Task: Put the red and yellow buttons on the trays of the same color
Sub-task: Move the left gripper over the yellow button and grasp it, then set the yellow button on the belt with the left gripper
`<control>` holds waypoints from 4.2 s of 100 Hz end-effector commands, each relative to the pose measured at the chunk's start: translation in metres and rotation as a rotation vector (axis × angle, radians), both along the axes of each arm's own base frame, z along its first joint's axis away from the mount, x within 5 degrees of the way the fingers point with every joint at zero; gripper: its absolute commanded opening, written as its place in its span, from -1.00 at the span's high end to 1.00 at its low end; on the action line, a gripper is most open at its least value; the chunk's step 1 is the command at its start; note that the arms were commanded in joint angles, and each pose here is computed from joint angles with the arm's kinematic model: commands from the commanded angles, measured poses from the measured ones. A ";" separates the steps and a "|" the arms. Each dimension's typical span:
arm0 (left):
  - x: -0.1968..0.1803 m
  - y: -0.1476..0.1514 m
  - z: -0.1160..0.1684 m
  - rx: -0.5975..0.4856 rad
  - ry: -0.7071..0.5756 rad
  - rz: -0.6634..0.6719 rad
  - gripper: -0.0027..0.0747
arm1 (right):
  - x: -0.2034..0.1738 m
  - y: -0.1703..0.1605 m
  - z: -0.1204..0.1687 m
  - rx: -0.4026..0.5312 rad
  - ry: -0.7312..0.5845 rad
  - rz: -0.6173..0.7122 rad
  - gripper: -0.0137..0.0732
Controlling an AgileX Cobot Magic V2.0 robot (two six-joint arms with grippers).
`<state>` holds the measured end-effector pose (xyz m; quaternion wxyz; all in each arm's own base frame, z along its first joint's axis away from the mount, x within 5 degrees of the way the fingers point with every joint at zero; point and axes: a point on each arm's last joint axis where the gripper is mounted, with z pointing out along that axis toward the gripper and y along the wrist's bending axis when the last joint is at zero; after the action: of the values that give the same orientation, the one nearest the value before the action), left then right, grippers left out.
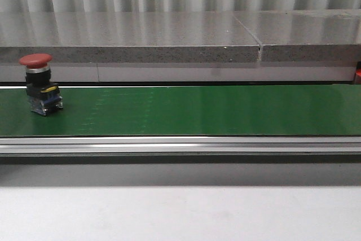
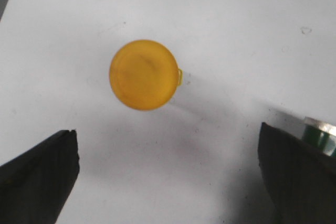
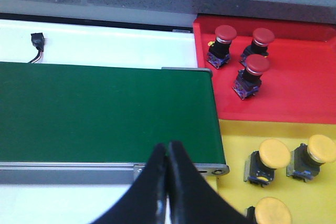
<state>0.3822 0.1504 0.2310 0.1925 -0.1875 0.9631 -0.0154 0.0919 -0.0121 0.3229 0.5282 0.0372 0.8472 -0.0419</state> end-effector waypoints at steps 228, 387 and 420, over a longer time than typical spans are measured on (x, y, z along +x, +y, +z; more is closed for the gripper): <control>-0.060 -0.106 0.115 0.006 -0.218 -0.248 0.98 | 0.002 -0.001 0.013 -0.029 -0.088 -0.005 0.84; -0.081 -0.166 0.092 0.002 -0.280 -0.420 -0.77 | 0.002 -0.001 0.013 -0.029 -0.088 -0.005 0.84; -0.137 -0.190 0.152 0.040 -0.574 -0.501 -0.77 | 0.002 -0.001 0.013 -0.029 -0.088 -0.005 0.84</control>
<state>0.2606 -0.0376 0.3552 0.3671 0.0707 0.9234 -0.0868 0.0919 -0.0121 0.3229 0.5282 0.0372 0.8472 -0.0419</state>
